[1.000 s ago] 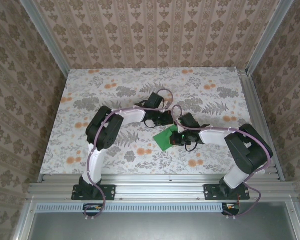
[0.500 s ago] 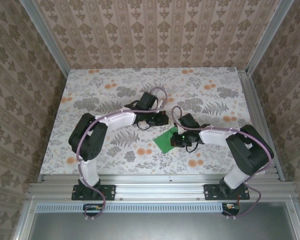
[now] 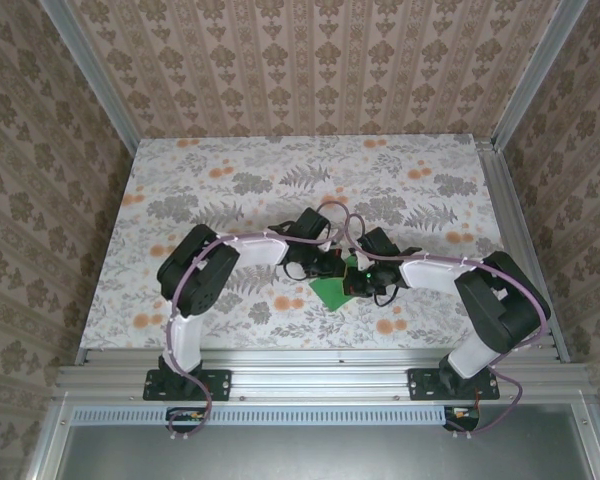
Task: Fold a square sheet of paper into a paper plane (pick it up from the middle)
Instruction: Fold the triangle a second time at the center of the table.
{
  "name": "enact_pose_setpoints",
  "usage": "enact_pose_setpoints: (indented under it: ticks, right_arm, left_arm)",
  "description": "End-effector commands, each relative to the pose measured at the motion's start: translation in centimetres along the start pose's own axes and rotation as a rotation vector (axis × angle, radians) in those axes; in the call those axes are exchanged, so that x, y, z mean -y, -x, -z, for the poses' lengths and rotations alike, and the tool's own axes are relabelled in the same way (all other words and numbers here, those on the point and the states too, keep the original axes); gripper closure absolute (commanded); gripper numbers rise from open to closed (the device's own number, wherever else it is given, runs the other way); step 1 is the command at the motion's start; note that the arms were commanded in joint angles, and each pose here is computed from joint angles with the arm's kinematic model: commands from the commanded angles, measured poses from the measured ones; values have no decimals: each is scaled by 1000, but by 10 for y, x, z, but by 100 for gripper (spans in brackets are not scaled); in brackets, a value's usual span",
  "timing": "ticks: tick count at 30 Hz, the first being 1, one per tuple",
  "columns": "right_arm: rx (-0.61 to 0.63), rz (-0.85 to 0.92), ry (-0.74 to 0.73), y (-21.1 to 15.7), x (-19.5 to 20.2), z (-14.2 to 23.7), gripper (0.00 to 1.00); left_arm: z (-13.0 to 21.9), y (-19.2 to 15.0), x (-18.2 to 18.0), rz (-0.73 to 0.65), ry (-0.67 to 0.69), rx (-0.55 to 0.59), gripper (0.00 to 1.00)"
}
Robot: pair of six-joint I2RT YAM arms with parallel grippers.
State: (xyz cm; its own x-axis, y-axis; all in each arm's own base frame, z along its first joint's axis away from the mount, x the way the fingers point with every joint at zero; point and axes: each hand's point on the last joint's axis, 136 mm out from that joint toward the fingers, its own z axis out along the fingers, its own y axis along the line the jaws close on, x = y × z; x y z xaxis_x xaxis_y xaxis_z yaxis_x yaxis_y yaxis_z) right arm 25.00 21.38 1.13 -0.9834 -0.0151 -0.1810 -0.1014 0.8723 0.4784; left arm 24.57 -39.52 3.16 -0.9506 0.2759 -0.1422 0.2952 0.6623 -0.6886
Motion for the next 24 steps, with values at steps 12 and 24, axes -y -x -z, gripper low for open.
enact_pose_setpoints:
  ticks: [12,24]
  right_arm:
    - [-172,-40,-179,-55,46,-6,100]
    - [-176,-33,-191,-57,47,-6,100]
  left_arm:
    - [-12,34,-24,45,23,52,95]
    - [-10,55,-36,17,85,49,95]
